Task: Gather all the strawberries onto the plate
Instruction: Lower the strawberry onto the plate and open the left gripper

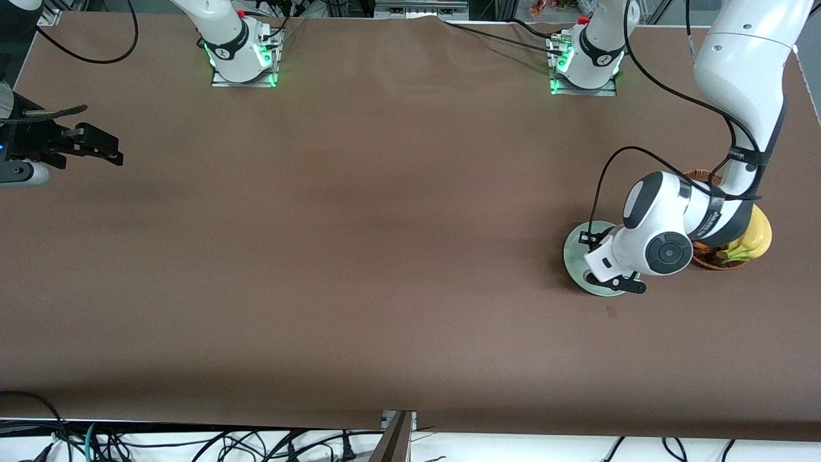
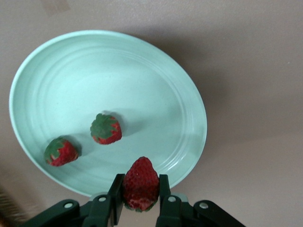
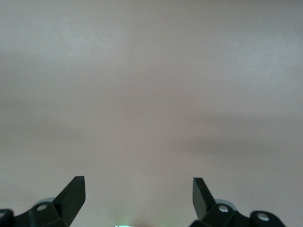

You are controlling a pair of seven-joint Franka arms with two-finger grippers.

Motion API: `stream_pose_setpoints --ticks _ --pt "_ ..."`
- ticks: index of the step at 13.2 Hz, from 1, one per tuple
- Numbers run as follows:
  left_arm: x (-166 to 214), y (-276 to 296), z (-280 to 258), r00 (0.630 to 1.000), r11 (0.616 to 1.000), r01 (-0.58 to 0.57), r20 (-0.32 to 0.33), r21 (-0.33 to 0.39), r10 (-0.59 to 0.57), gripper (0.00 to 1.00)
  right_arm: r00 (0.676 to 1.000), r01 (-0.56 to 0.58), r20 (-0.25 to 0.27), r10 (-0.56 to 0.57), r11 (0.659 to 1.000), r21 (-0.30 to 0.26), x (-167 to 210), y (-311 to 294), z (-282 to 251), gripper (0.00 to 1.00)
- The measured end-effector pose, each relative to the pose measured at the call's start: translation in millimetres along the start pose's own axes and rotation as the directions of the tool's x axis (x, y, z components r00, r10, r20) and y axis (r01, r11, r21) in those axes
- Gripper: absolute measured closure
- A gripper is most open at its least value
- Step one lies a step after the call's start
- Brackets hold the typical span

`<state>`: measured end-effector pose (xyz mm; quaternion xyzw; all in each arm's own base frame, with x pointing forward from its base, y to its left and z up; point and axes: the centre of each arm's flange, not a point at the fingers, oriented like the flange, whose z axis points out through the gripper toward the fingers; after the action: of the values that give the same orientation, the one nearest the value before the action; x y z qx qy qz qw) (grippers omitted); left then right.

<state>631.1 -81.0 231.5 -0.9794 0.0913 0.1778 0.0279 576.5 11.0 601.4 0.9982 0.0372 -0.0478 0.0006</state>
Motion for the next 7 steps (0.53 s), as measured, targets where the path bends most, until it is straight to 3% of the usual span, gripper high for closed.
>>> stream_pose_setpoints --ticks 2,7 --pt "1.7 0.5 2.7 1.0 1.0 -0.002 -0.004 -0.003 0.002 0.63 1.0 0.0 0.0 0.0 1.0 0.0 0.0 0.0 0.0 0.0" --pt "2.2 0.4 -0.5 1.0 1.0 -0.001 -0.007 -0.003 0.001 0.16 1.0 0.0 0.0 0.0 1.0 0.0 0.0 -0.3 0.0 0.0"
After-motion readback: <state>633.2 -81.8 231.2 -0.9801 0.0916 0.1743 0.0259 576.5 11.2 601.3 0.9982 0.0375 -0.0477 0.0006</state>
